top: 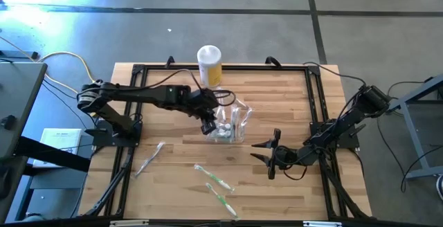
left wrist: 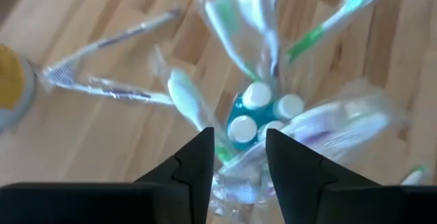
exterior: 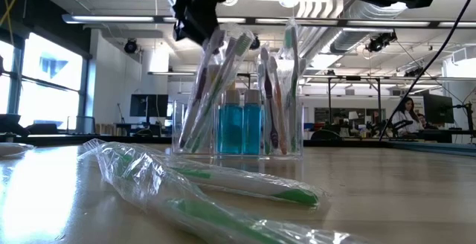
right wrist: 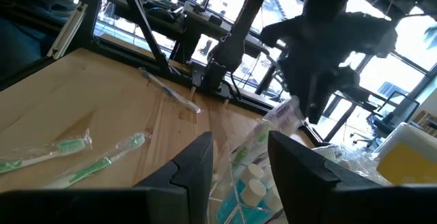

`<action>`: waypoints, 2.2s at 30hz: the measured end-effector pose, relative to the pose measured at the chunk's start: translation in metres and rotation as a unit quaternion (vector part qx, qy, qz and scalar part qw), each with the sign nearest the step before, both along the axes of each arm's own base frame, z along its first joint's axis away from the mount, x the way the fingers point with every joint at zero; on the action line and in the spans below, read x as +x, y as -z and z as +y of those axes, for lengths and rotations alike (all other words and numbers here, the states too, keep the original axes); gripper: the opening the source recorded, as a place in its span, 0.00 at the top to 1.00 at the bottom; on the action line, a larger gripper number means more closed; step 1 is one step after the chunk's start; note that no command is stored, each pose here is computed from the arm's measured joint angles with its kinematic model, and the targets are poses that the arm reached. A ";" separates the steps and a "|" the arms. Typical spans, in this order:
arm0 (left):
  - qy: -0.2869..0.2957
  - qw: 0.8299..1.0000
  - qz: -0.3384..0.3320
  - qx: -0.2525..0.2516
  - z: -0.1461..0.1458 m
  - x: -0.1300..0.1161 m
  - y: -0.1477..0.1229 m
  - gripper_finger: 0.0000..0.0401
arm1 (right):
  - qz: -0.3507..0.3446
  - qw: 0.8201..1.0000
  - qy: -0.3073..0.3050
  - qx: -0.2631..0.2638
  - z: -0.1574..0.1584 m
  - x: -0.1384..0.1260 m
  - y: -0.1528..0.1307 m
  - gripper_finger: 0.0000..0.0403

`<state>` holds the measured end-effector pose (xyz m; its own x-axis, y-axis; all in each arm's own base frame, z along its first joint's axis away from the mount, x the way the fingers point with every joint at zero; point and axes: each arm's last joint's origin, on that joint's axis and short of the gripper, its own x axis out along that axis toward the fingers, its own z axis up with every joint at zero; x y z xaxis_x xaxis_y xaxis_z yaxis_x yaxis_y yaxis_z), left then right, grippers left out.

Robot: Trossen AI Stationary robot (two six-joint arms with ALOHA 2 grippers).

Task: Pick & Place toothbrushing station
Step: Put the purple toothbrush into the transparent organizer, then put the blue toothbrush into the transparent organizer

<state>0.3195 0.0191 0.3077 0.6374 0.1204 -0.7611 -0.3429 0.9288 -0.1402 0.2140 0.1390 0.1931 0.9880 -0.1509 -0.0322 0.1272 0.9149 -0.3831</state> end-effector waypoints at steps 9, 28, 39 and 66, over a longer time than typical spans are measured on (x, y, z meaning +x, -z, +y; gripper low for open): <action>0.010 1.000 0.023 0.015 -0.005 -0.011 -0.049 0.68 | 0.009 1.000 0.000 0.001 0.000 0.000 0.002 0.67; 0.071 0.965 0.254 -0.009 -0.106 -0.064 -0.007 0.68 | 0.007 1.000 0.000 0.004 0.000 0.000 0.002 0.67; -0.065 0.919 0.382 -0.071 -0.102 -0.093 0.057 0.68 | 0.007 1.000 0.000 0.004 0.000 0.000 0.002 0.67; -0.143 0.895 0.376 -0.193 -0.090 -0.140 0.146 0.68 | 0.014 0.999 0.002 0.039 -0.011 0.008 0.004 0.67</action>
